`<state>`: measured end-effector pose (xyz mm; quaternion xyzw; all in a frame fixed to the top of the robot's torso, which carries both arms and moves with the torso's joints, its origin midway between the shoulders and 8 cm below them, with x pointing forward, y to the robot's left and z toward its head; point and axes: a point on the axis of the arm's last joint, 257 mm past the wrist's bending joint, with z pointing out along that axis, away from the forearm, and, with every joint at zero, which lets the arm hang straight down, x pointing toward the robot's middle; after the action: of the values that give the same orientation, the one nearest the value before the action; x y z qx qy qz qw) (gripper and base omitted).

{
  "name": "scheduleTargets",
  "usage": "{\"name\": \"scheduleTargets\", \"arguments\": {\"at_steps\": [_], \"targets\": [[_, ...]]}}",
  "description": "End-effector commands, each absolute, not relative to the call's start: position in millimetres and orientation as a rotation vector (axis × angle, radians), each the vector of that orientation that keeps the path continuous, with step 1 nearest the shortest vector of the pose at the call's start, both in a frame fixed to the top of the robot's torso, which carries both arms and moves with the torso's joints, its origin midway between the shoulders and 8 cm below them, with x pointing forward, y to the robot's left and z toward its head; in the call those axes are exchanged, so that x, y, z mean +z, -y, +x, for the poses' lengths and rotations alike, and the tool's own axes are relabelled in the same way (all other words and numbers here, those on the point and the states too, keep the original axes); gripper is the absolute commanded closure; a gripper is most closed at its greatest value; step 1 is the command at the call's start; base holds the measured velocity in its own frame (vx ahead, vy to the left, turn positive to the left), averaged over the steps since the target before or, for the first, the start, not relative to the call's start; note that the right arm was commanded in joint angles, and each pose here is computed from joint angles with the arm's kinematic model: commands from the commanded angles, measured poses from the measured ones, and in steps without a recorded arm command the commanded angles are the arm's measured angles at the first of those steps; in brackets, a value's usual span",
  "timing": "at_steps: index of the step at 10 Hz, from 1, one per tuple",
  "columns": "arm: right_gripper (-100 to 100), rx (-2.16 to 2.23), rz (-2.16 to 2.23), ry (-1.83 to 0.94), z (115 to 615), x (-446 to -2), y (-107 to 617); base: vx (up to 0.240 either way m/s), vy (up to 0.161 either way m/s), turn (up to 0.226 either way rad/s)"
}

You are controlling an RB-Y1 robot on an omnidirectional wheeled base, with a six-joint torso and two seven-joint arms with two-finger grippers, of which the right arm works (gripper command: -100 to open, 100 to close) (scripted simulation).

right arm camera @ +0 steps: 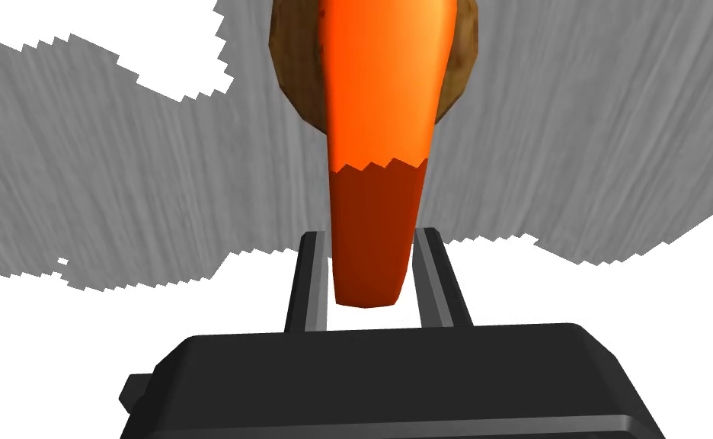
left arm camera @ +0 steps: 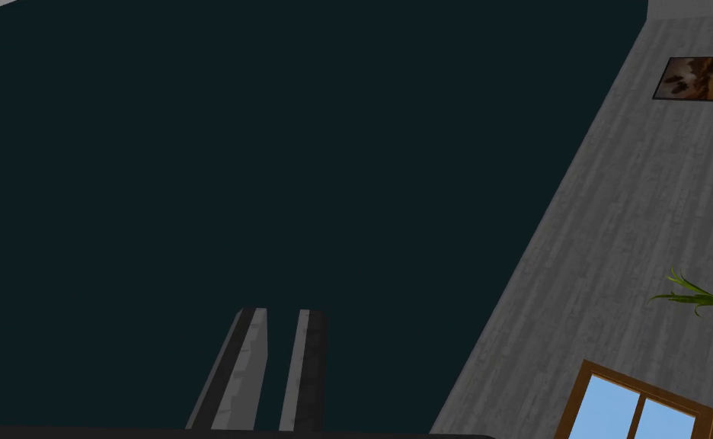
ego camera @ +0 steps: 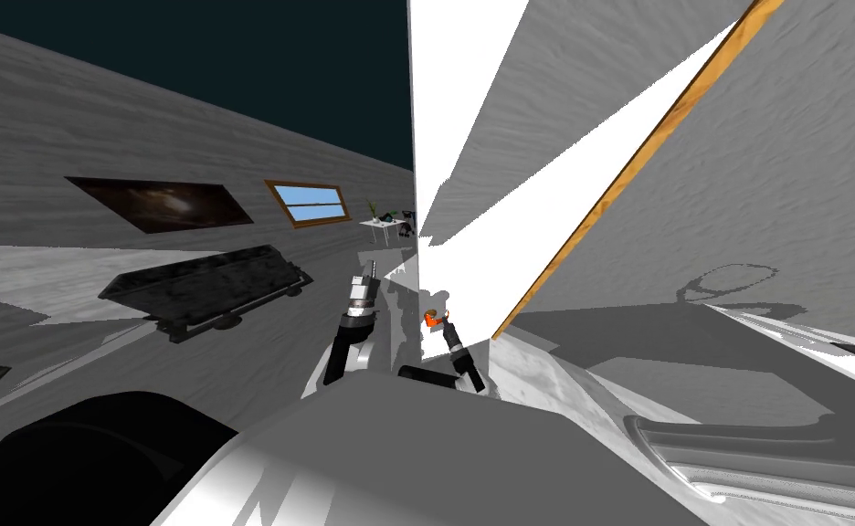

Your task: Push the door open

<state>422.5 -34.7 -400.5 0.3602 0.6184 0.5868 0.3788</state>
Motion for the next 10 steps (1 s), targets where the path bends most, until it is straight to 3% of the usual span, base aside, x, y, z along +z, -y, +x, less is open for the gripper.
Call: {"name": "scheduleTargets", "arguments": {"at_steps": [1, 3, 10], "targets": [[100, 1.487, 0.924, -1.563, 431.3, -399.2, 44.0, 0.077, 0.073, -0.03], [100, 1.469, 0.946, -1.538, 437.2, -398.0, 53.2, 0.091, 0.101, -0.036], [100, 1.426, 1.033, -1.444, 453.7, -393.0, 75.4, 0.102, 0.167, -0.066]]}}
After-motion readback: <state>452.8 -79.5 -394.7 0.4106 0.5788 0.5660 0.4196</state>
